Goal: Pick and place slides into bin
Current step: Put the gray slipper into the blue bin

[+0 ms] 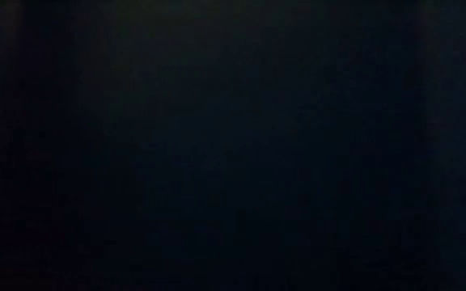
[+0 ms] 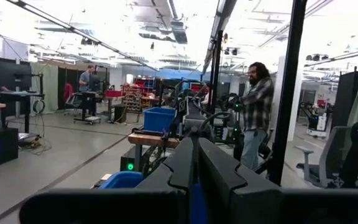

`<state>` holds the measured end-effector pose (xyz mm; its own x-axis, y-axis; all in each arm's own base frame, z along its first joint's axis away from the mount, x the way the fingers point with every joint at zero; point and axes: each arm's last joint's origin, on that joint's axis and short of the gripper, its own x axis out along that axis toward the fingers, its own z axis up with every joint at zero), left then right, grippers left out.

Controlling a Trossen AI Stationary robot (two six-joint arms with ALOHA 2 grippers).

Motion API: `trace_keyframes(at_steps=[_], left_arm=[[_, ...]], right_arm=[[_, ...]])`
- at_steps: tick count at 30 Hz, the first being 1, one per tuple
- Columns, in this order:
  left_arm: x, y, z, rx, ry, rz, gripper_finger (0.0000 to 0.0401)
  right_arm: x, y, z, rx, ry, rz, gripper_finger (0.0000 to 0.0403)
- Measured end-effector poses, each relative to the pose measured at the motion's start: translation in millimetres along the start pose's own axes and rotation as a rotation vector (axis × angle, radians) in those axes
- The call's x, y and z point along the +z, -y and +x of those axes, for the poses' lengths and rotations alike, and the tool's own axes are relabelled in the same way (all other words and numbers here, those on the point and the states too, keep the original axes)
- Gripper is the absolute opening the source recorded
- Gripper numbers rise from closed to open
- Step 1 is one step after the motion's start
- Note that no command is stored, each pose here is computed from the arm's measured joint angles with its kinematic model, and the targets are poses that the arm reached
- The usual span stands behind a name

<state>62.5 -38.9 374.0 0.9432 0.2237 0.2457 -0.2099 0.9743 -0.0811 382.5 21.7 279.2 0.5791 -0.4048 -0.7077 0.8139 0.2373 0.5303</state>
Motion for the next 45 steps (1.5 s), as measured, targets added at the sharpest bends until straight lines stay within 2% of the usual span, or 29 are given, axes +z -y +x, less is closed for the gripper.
trace_keyframes(at_steps=[9, 16, 25, 31, 36, 41, 45], left_arm=[[0, 0, 0, -0.013, 0.005, 0.002, 0.0014], [0, 0, 0, -0.013, 0.005, 0.002, 0.0014], [0, 0, 0, -0.013, 0.006, 0.001, 0.0014], [0, 1, 0, -0.017, 0.007, 0.0, 0.0014], [0, 1, 0, -0.017, 0.007, -0.005, 0.0014], [0, 1, 0, -0.017, 0.006, -0.017, 0.0014], [0, 1, 0, -0.017, 0.006, -0.016, 0.0014]], right_arm=[[-1, 1, 7, -0.019, 0.021, -0.004, 0.0004], [-2, 10, 7, -0.106, -0.001, -0.044, 0.0013], [-7, 15, 13, -0.155, -0.067, -0.063, 0.0097], [-20, 25, 40, -0.242, -0.169, -0.086, 0.0143], [-30, 30, 58, -0.28, -0.233, -0.117, 0.0201], [-29, 35, 61, -0.307, -0.33, -0.15, 0.0263], [-30, 35, 61, -0.298, -0.383, -0.139, 0.0296]])
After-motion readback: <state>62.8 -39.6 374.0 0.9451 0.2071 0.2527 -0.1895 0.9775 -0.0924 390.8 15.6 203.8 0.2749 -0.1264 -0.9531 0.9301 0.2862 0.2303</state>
